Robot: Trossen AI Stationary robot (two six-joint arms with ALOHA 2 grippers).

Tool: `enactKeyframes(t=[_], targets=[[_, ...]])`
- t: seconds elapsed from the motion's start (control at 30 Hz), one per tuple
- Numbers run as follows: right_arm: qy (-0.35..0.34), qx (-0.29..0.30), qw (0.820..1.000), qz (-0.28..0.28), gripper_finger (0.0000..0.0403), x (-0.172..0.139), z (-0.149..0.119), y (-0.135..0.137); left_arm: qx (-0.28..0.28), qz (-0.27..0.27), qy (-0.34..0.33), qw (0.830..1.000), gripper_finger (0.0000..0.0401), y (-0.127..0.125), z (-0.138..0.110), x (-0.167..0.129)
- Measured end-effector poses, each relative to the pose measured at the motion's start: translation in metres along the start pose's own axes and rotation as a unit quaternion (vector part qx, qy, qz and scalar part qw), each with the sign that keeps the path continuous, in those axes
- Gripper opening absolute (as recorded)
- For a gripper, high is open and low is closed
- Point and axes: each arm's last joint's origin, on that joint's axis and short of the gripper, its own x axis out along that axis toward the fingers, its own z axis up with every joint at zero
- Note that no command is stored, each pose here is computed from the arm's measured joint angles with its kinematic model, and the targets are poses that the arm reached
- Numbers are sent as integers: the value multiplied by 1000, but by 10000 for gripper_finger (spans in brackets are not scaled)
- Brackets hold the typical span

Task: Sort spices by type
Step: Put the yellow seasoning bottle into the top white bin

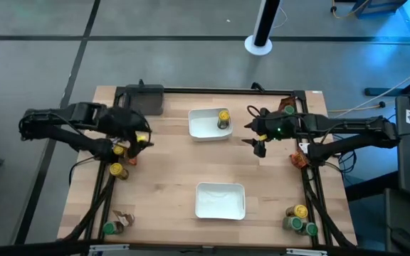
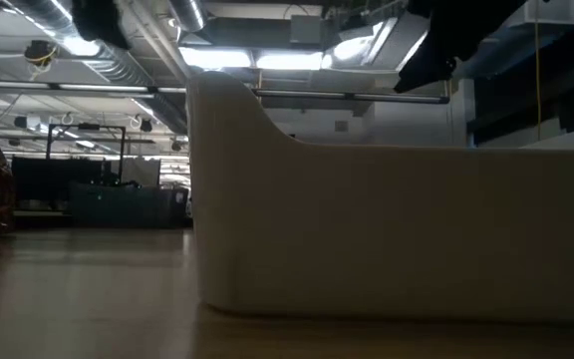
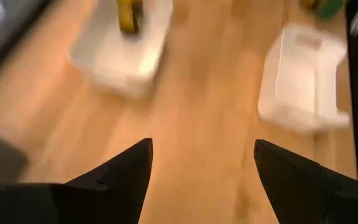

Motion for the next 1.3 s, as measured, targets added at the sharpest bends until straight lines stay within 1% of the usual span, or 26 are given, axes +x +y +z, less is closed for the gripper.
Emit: enactKeyframes(t=[0.07, 0.2, 0.37, 0.53, 0.67, 0.9, 1.0, 1.2, 1.3], targets=[[-5, -1, 1000, -1, 276, 0, 1, -1, -6, -9, 39, 999, 264, -6, -4, 5], [-19, -8, 1000, -4, 276, 0, 4, -1, -47, -19, 113, 992, 264, -16, -13, 13], [-28, -17, 999, -4, 276, 0, 5, 0, -81, 16, 195, 977, 264, -23, -27, 17], [-28, -26, 999, -5, 276, 0, 5, 0, -102, 44, 239, 965, 264, -30, -36, 19], [-28, -29, 999, -5, 276, 0, 5, -1, -106, 56, 259, 958, 264, -38, -41, 20], [-27, -30, 999, -5, 276, 0, 5, 0, -96, 69, 283, 952, 264, -47, -56, 21], [-27, -30, 999, -6, 276, 0, 5, 0, -73, 70, 294, 950, 264, -50, -65, 22], [-26, -31, 999, -6, 276, 0, 5, 0, -34, 53, 300, 952, 264, -58, -77, 23], [-26, -31, 999, -6, 276, 0, 5, 0, 4, 53, 322, 945, 264, -58, -87, 24]])
